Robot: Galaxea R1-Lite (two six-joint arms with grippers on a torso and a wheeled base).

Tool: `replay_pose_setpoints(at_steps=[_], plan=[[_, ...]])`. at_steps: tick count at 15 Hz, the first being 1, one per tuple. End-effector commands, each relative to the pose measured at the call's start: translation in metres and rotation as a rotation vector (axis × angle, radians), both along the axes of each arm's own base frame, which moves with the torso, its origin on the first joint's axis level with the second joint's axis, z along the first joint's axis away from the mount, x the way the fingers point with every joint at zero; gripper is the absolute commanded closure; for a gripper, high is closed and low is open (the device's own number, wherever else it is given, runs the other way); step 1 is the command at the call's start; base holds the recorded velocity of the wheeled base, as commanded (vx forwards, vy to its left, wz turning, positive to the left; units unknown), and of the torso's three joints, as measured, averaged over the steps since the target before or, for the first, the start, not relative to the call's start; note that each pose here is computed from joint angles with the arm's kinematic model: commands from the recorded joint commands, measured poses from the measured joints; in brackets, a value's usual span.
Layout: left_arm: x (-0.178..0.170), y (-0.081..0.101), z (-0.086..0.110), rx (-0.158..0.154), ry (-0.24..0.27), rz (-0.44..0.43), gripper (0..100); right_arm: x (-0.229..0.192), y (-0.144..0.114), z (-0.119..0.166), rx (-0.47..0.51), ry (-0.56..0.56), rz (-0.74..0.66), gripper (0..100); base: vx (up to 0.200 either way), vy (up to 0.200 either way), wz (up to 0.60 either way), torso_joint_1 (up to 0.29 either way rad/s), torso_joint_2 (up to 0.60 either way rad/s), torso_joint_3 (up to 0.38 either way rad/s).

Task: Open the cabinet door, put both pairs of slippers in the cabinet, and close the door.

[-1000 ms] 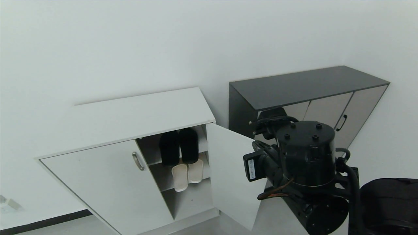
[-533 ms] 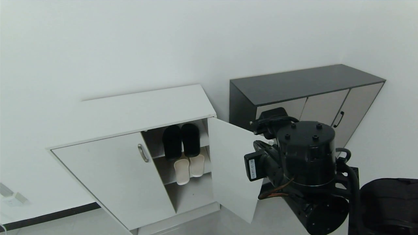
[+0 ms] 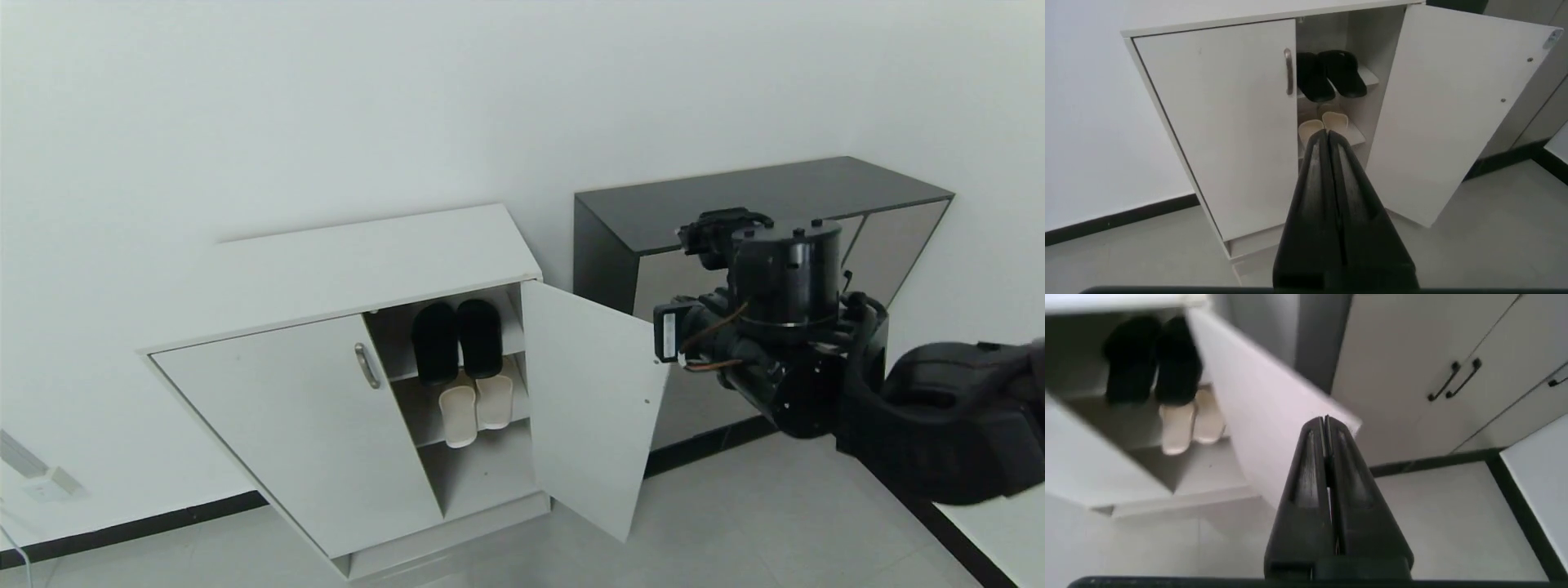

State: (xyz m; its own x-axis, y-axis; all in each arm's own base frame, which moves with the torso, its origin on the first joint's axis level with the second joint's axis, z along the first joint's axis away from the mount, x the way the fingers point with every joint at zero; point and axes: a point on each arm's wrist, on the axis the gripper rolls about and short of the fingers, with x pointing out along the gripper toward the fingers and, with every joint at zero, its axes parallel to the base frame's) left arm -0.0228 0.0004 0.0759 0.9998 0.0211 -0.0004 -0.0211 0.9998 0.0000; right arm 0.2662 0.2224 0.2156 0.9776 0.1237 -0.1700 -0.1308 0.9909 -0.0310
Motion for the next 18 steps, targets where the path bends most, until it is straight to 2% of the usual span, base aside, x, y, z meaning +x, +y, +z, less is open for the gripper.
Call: replay_pose_setpoints(at_steps=[1,8,14,18], plan=[[0.000,0.000,0.000,0.000,0.000,0.002,100,0.049,-0.017,-0.002,0.003,0.025,-0.084,100,0.000,0.000,0.00,0.000,0.00,0.000],[0.000,0.000,0.000,0.000,0.000,0.000,100,0.108,-0.023,-0.027,0.071,0.089,-0.051,100,0.000,0.000,0.00,0.000,0.00,0.000],[0.000,0.000,0.000,0.000,0.000,0.000,100,0.125,-0.024,-0.056,0.081,0.155,-0.025,100,0.000,0.000,0.00,0.000,0.00,0.000],[0.000,0.000,0.000,0.000,0.001,0.000,100,0.129,-0.022,-0.065,0.076,0.170,-0.027,100,0.000,0.000,0.00,0.000,0.00,0.000]])
